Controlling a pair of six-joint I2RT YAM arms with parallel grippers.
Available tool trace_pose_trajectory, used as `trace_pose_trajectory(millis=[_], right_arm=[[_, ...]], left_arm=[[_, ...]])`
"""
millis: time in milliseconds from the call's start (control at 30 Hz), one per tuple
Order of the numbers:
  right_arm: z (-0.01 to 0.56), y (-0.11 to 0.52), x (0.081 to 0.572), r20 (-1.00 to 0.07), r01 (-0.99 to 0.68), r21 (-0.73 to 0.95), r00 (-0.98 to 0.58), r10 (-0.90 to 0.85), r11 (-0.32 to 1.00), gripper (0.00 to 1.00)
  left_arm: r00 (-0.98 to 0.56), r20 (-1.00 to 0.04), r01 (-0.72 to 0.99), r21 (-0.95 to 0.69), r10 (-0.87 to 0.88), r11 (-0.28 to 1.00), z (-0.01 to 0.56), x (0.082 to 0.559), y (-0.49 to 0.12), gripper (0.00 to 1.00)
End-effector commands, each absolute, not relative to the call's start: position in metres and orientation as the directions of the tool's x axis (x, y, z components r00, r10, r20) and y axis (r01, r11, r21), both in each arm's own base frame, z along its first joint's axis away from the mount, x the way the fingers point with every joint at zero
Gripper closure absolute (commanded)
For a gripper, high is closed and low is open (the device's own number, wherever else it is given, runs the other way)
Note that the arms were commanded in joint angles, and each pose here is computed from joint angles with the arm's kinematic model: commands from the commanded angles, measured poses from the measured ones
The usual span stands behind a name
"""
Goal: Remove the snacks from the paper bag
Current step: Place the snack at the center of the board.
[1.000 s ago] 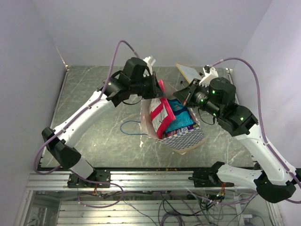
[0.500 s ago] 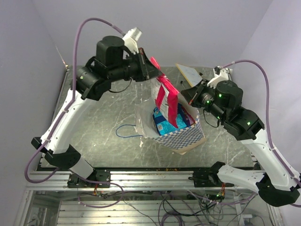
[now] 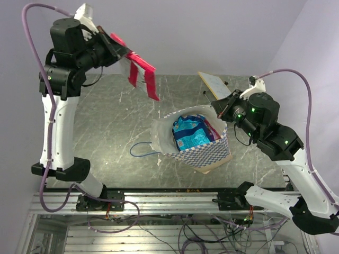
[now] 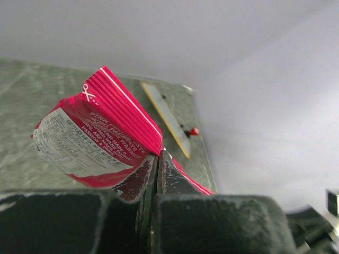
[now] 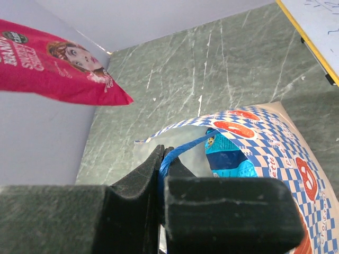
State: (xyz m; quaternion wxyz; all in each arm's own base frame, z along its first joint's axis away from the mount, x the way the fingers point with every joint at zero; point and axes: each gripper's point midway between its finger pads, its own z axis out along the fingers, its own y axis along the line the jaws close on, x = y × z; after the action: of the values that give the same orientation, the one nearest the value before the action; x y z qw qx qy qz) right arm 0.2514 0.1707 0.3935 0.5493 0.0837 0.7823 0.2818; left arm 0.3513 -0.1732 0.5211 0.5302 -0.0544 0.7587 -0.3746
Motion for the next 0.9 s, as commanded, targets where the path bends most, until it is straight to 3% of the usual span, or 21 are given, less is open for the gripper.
trace_pose_trajectory(millis=[0, 267, 633, 833, 867], right_arm=[[0.427, 0.161, 0.249, -0.824, -0.201, 0.545, -0.306, 0.477, 0.814, 1.00], [0.423, 0.169, 0.250, -0.839, -0.228, 0.512, -0.338, 0.426, 0.828, 1.00], [0.420, 0.165, 0.248, -0.849, -0.229, 0.497, -0.330, 0.413, 0.837, 1.00], [0.421, 0.166, 0.244, -0.838, -0.235, 0.516, -0.339, 0.428, 0.824, 1.00], [0.419, 0.167, 0.243, -0.834, -0.235, 0.520, -0.347, 0.429, 0.821, 1.00]], left_arm=[[-0.413, -0.698, 0.183, -0.693, -0.585, 0.697, 0.503, 0.388, -0.128, 0.93], [-0.420, -0.578, 0.006, -0.772, -0.700, 0.635, 0.424, 0.476, -0.096, 0.93], [-0.419, -0.507, -0.068, -0.810, -0.753, 0.583, 0.347, 0.589, -0.083, 0.93], [-0.459, -0.434, -0.294, -0.749, -0.775, 0.594, 0.247, 0.551, -0.034, 0.92], [-0.476, -0.430, -0.326, -0.724, -0.767, 0.608, 0.230, 0.537, -0.029, 0.88]])
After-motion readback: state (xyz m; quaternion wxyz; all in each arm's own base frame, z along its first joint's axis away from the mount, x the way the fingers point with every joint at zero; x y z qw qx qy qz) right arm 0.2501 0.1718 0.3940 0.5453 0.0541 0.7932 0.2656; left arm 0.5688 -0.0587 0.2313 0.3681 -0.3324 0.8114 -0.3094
